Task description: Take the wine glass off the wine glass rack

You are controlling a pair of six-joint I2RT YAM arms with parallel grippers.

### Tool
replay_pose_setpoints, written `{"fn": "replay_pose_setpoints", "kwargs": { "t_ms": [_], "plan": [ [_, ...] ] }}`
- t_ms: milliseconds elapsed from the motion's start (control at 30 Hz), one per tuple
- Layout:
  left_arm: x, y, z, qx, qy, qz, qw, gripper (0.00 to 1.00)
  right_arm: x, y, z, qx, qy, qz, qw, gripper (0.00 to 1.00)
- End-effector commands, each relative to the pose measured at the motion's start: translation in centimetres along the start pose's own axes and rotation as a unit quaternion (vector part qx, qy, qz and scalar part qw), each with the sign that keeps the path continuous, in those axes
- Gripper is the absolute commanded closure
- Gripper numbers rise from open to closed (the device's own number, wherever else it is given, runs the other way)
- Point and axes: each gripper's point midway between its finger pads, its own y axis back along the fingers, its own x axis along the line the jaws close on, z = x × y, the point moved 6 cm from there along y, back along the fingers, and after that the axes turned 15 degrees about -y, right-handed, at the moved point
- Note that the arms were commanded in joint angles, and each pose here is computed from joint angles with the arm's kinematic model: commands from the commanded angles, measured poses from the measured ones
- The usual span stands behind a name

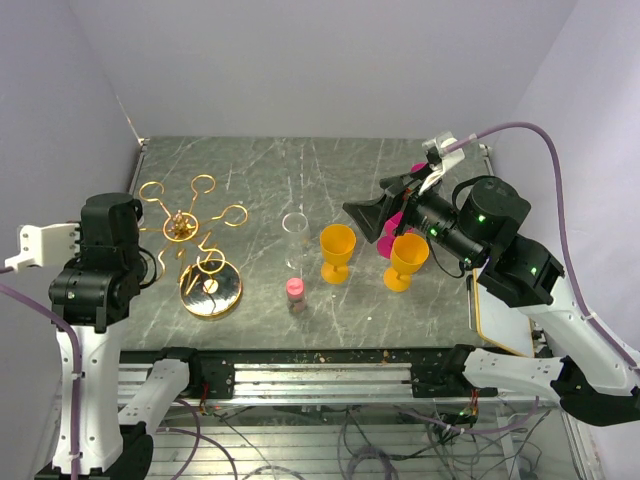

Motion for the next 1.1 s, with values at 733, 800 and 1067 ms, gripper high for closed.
{"fn": "replay_pose_setpoints", "kwargs": {
  "t_ms": [733, 800, 1067],
  "plan": [
    [-4.1, -0.6, -0.7, 0.029, 0.050, -0.084, 0.995, 0.93, 0.1, -0.1, 0.5, -0.016, 0.005, -0.002, 1.000, 0.00],
    [-4.5, -0.9, -0.9, 0.031, 0.051, -0.085, 0.995, 0.93, 0.1, -0.1, 0.5, -0.016, 0.005, -0.003, 1.000, 0.00],
    [-5.5, -1.6, -0.6, 0.011, 0.075, -0.090, 0.993, 0.93, 0.0, -0.3, 0.4, -0.013, 0.006, -0.007, 1.000, 0.00]
  ]
}}
